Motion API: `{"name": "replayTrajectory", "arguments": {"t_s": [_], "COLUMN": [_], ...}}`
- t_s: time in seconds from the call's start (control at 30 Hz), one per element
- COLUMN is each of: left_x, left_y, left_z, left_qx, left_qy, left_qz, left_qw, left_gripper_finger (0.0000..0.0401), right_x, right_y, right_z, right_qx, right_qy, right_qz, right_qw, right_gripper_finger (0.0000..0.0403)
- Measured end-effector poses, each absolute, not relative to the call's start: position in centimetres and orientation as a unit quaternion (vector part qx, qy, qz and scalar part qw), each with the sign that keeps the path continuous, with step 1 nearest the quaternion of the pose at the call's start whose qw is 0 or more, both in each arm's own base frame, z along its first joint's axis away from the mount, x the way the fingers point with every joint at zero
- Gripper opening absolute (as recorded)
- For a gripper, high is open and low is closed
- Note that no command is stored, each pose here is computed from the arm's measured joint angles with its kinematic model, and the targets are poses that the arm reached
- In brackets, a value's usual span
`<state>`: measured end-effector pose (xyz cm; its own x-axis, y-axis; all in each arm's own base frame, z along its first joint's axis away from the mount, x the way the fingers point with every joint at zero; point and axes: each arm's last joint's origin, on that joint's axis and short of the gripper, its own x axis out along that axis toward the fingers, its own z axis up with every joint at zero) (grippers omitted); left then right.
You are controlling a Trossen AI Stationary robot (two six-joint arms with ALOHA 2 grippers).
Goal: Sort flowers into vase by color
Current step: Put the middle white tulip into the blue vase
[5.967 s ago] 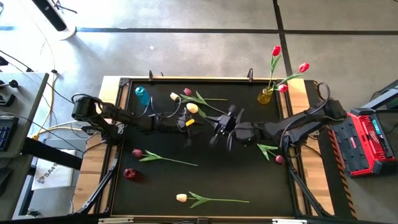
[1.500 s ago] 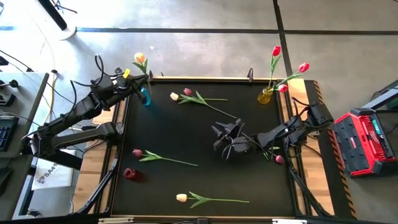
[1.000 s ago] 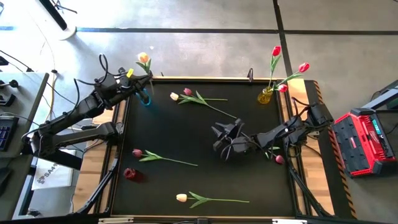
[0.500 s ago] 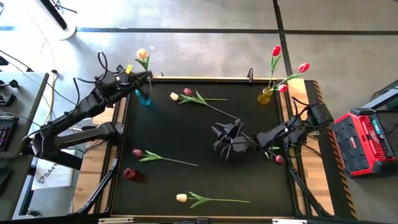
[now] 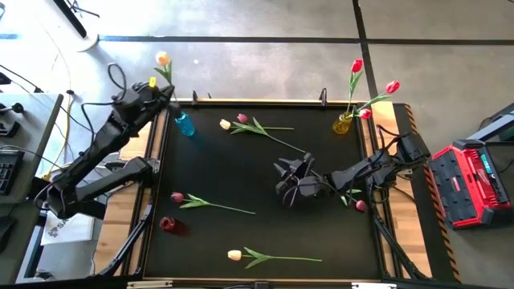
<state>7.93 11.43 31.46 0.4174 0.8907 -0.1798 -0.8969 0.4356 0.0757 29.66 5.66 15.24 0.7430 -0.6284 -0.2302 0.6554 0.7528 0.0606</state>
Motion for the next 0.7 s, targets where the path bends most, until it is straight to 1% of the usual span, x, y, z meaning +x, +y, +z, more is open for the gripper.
{"name": "replayTrajectory", "arguments": {"t_s": [0.27,0.43,0.5,0.6,0.7], "left_x": [7.9,8.1,8.1,8.1,8.1], "left_y": [11.5,11.7,11.7,11.8,11.7], "left_z": [31.3,28.4,27.3,25.8,25.0], "left_qx": [-0.021,-0.037,-0.039,-0.050,-0.066], "left_qy": [0.087,0.063,0.068,0.087,0.112], "left_qz": [0.527,0.521,0.517,0.525,0.525], "left_qw": [0.845,0.851,0.852,0.845,0.841], "left_gripper_finger": [0.0000,0.0000,0.0003,0.0015,0.0039], "right_x": [29.8,29.8,29.7,29.7,29.7], "right_y": [5.3,5.4,5.4,5.4,5.4], "right_z": [15.2,15.2,15.1,15.0,15.0], "right_qx": [0.071,0.077,0.080,0.086,0.088], "right_qy": [0.101,0.100,0.102,0.108,0.110], "right_qz": [-0.343,-0.341,-0.339,-0.333,-0.332], "right_qw": [0.931,0.932,0.932,0.933,0.933], "right_gripper_finger": [0.0110,0.0110,0.0110,0.0110,0.0110]}}
